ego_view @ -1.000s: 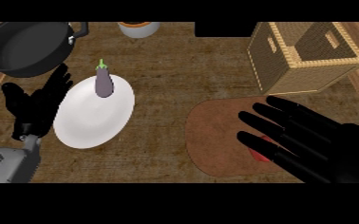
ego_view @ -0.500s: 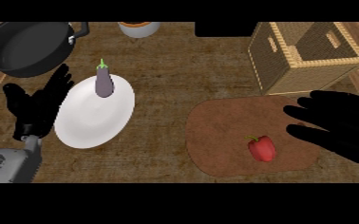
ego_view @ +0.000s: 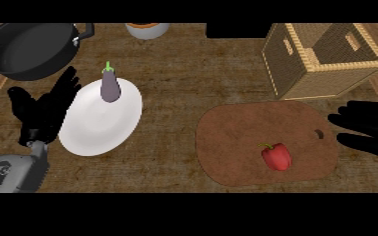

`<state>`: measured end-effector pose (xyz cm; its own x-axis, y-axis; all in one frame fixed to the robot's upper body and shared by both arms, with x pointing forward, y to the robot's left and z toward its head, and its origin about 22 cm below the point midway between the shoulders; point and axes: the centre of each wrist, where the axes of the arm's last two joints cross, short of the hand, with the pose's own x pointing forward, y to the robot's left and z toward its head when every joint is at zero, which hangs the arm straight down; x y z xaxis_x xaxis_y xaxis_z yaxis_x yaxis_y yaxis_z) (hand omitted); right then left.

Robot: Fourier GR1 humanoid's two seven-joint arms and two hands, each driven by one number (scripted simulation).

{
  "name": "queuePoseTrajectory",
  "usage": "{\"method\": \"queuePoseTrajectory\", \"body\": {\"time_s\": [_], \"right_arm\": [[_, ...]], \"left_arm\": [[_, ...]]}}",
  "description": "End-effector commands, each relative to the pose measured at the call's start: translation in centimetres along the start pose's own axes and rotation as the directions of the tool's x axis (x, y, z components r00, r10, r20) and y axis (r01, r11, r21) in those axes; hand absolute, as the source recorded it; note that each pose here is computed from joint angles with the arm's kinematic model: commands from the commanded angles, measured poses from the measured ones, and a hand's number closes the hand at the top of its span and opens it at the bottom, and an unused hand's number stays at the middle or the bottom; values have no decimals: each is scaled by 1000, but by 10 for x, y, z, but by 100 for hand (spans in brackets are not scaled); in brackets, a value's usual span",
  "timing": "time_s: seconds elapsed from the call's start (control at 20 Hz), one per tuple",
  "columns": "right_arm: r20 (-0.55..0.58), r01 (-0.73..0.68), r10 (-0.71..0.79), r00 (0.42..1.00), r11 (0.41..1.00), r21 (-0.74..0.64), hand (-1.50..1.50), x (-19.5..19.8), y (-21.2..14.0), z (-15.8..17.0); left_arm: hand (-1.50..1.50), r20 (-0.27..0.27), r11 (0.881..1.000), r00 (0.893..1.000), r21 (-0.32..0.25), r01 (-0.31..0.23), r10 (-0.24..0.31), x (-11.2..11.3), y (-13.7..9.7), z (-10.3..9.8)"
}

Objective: Pick the bell pepper from the cutting board and place it in the basket

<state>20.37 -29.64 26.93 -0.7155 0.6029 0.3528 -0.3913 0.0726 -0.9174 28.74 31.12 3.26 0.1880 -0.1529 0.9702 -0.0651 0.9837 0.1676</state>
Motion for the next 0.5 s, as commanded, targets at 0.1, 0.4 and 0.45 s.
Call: {"method": "queuePoseTrajectory", "body": {"time_s": [0.1, 0.4, 0.45], "right_arm": [[30, 43, -42, 999, 999, -22, -150, -37, 28, 1], [63, 48, -43, 997, 996, -74, -150, -44, 97, -43], [75, 62, -56, 996, 995, -81, -150, -55, 98, -45]], "left_arm": [[0, 12, 1000, 1000, -8, 4, -4, 16, 1, -1], [0, -5, 1000, 1000, -3, -11, 11, 17, 3, -20], [0, 14, 1000, 1000, -11, 12, -12, 9, 3, -5]]}}
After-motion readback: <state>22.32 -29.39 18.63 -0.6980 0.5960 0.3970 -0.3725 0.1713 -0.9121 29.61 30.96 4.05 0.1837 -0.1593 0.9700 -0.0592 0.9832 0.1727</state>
